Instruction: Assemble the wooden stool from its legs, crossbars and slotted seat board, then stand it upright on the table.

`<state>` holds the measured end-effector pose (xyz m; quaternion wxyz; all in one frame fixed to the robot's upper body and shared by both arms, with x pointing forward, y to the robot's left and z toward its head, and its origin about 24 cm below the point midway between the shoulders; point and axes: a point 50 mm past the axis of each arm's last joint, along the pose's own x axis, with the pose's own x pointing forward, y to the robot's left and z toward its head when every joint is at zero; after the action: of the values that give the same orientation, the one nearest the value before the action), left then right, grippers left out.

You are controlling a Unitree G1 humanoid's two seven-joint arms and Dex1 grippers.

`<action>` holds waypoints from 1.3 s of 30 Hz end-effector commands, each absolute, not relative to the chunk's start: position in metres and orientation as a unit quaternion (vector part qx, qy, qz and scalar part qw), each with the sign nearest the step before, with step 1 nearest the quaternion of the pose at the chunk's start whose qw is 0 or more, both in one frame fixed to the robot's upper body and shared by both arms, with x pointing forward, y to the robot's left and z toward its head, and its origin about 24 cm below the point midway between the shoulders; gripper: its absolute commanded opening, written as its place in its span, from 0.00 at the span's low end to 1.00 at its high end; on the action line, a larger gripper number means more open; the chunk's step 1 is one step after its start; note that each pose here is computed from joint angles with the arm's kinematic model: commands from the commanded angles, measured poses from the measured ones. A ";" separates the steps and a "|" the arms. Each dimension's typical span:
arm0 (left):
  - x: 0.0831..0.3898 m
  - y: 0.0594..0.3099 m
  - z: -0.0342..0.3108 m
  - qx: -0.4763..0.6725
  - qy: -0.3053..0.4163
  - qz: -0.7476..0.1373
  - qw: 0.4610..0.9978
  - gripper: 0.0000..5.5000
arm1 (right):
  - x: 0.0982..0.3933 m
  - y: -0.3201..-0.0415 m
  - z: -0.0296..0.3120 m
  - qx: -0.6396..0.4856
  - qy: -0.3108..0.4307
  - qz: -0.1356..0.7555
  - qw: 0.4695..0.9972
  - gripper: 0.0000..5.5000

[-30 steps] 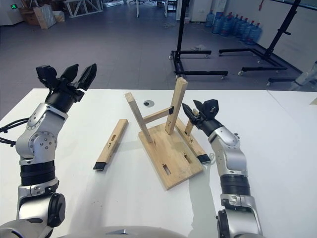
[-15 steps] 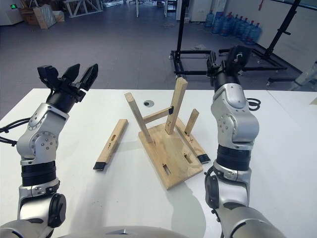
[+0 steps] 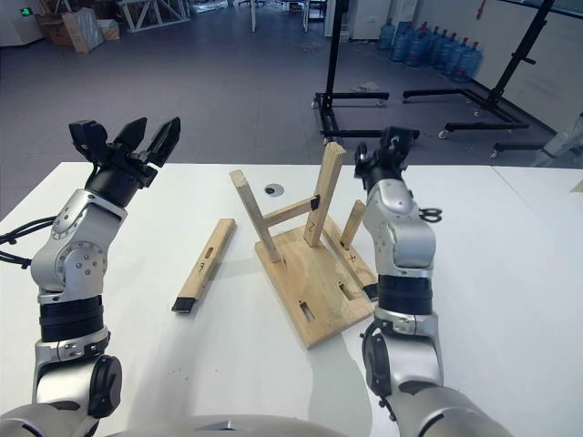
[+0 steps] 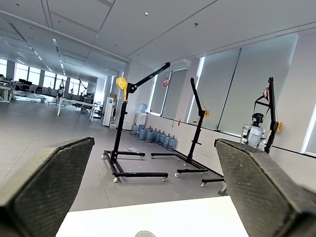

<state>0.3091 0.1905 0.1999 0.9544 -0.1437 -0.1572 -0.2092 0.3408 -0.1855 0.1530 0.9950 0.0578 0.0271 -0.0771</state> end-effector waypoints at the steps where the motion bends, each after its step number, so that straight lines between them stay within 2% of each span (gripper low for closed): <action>1: 0.308 0.192 0.196 -0.141 -0.153 -0.203 0.957 0.81 | 0.331 -0.188 0.089 0.078 0.113 -0.085 0.987 0.48; 2: 0.308 0.192 0.196 -0.141 -0.152 -0.202 0.957 0.81 | 0.329 -0.187 0.082 0.080 0.120 -0.083 0.986 0.48; 4: 0.308 0.192 0.197 -0.141 -0.152 -0.203 0.957 0.81 | 0.334 -0.187 0.098 0.096 0.090 -0.075 0.988 0.48; 6: 0.308 0.192 0.197 -0.141 -0.153 -0.202 0.957 0.81 | 0.342 -0.191 0.140 0.123 0.030 -0.057 0.990 0.48; 8: 0.307 0.192 0.197 -0.143 -0.153 -0.200 0.957 0.81 | 0.341 -0.200 0.205 0.143 -0.055 -0.021 0.988 0.48; 11: 0.300 0.195 0.195 -0.161 -0.145 -0.201 0.955 0.81 | 0.314 -0.229 0.278 0.117 -0.139 0.039 0.983 0.48; 13: 0.282 0.200 0.190 -0.195 -0.124 -0.223 0.947 0.81 | 0.285 -0.254 0.289 0.049 -0.128 0.077 0.988 0.48; 15: 0.260 0.204 0.185 -0.222 -0.097 -0.261 0.934 0.81 | 0.262 -0.274 0.275 -0.008 -0.067 0.112 0.991 0.48; 18: 0.215 0.208 0.160 -0.254 -0.005 -0.327 0.910 0.81 | 0.214 -0.308 0.200 -0.042 0.112 0.189 0.975 0.48; 19: 0.205 0.206 0.152 -0.251 0.027 -0.337 0.907 0.81 | 0.199 -0.311 0.175 -0.034 0.166 0.215 0.962 0.48; 21: 0.196 0.199 0.142 -0.230 0.060 -0.343 0.909 0.81 | 0.186 -0.305 0.141 -0.017 0.219 0.248 0.944 0.48; 24: 0.206 0.185 0.126 -0.194 0.079 -0.292 0.933 0.81 | 0.197 -0.284 0.102 0.031 0.234 0.241 0.941 0.48; 26: 0.207 0.177 0.119 -0.162 0.094 -0.269 0.945 0.86 | 0.207 -0.273 0.090 0.039 0.225 0.230 0.946 0.52; 30: 0.205 0.167 0.113 -0.119 0.100 -0.261 0.953 0.97 | 0.222 -0.266 0.083 0.030 0.214 0.203 0.955 0.64; 34: 0.207 0.163 0.113 -0.106 0.092 -0.252 0.958 0.98 | 0.232 -0.256 0.079 0.020 0.213 0.209 0.954 0.75; 39: 0.212 0.159 0.113 -0.133 0.088 -0.250 0.955 0.98 | 0.254 -0.240 0.067 -0.014 0.223 0.208 0.952 0.75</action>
<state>0.2097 0.1607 0.1122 0.9556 -0.1264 0.0883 -0.2512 0.2437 -0.2444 0.0695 0.9512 0.0019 0.2232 0.2131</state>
